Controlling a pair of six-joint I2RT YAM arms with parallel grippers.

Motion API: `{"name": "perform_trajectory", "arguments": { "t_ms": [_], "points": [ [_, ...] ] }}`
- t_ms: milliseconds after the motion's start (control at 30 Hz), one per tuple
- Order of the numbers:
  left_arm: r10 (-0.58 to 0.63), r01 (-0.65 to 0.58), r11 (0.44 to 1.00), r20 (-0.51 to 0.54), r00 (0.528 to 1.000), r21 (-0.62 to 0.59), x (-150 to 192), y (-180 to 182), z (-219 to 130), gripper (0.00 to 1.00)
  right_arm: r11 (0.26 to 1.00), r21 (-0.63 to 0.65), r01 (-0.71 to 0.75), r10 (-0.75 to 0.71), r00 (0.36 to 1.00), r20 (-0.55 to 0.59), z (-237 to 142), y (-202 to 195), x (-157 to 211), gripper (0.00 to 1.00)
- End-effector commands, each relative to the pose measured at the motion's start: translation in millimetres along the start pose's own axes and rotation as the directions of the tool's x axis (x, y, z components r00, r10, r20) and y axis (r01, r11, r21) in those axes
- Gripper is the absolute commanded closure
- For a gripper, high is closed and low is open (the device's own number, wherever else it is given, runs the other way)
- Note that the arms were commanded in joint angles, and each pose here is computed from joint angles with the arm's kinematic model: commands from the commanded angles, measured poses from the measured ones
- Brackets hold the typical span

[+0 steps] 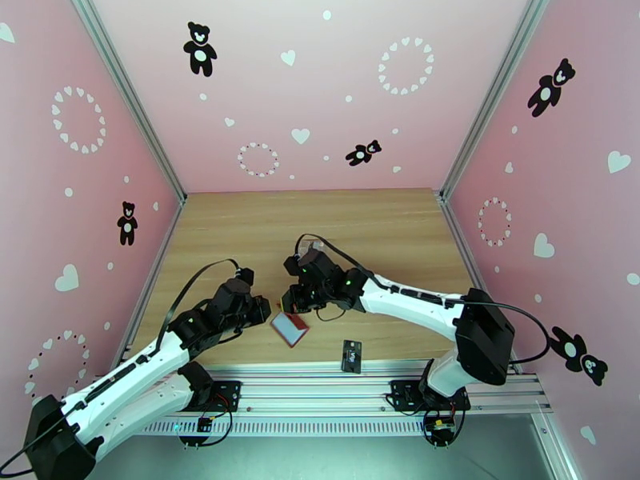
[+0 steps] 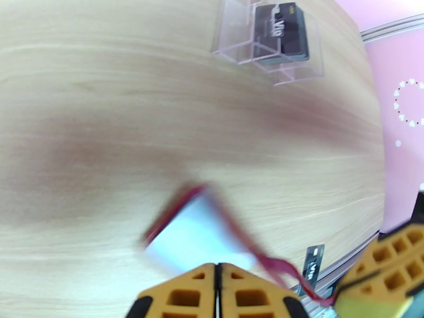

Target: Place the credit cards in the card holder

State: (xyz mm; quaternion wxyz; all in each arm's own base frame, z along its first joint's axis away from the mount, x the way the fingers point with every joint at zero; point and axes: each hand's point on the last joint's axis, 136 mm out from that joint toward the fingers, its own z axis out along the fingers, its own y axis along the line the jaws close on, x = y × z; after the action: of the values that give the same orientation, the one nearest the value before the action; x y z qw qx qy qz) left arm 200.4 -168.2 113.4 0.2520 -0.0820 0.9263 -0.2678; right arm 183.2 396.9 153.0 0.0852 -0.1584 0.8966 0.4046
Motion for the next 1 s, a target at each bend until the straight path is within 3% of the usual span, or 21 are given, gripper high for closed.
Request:
{"name": "perform_trajectory", "arguments": {
  "t_ms": [0,200,367,633,967],
  "points": [
    [-0.018,0.018,0.999,-0.003,1.000,-0.036,4,13,0,0.92,0.999,-0.044,-0.009,0.012,0.997,0.074,-9,16,-19,1.00],
    [-0.030,0.030,1.000,-0.033,0.999,0.003,10,7,11,0.92,0.984,0.003,-0.177,0.175,0.977,0.122,-10,-44,-13,1.00],
    [-0.009,0.017,0.997,-0.103,0.995,0.074,20,-8,24,0.93,0.972,0.093,-0.217,0.204,0.970,0.130,-10,-88,-3,1.00],
    [0.072,-0.042,0.988,-0.198,0.978,0.151,41,-32,40,0.92,0.970,0.105,-0.217,0.205,0.972,0.115,-16,-105,9,1.00],
    [0.041,-0.046,0.999,-0.240,0.970,-0.014,63,11,68,0.93,0.944,0.183,-0.275,0.240,0.951,0.193,-47,-144,19,1.00]
  ]
}}
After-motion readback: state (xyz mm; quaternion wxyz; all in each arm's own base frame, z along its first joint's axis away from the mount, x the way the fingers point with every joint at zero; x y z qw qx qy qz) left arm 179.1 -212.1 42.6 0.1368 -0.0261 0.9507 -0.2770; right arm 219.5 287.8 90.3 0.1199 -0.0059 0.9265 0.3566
